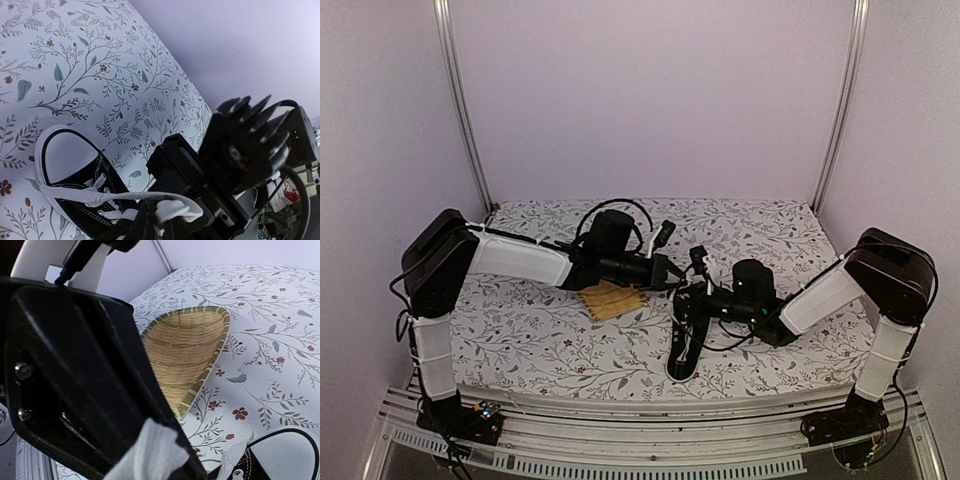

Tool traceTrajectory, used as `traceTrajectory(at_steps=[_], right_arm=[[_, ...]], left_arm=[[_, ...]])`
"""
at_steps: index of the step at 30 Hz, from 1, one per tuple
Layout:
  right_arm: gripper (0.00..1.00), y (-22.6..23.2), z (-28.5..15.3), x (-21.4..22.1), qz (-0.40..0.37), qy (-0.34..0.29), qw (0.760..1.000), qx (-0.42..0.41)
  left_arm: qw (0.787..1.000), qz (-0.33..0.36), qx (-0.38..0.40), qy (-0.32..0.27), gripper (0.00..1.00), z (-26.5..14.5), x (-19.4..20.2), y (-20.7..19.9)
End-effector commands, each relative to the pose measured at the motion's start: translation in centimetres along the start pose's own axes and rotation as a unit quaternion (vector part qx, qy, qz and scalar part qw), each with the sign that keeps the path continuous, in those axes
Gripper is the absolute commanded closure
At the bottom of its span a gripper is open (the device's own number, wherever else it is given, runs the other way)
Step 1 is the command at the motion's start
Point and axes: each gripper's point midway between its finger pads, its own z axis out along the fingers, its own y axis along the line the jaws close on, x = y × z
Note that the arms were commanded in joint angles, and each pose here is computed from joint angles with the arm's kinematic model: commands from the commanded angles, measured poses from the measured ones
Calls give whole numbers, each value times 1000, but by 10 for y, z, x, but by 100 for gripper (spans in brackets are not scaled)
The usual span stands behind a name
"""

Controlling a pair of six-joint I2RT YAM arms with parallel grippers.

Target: Tie the shoes

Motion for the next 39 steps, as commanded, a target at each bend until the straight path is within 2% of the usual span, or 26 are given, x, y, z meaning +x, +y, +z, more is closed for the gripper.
traceTrajectory(at_steps=[1,10,14,22,26,32,39], right_arm=[[98,26,-7,-16,25,-24,994,-99],[98,25,-7,-8,50,-8,991,-126],[98,23,-8,-9,57,-9,990,-131],[98,22,-10,-10,63,-6,989,-136],[98,21,-12,-11,67,-8,988,-136],[98,22,-12,-13,67,-8,988,-141],[98,22,-12,-13,68,-8,988,-141]], left_arm=[[1000,26,14,-6,87,-19,-7,-23],[999,47,8,17,44,-45,13,-16],[998,54,3,34,35,-52,30,-8],[995,94,5,44,25,-60,44,-1],[993,112,-10,39,27,-63,52,10],[988,140,-43,41,58,-50,62,29],[985,162,-58,24,71,-38,54,34]])
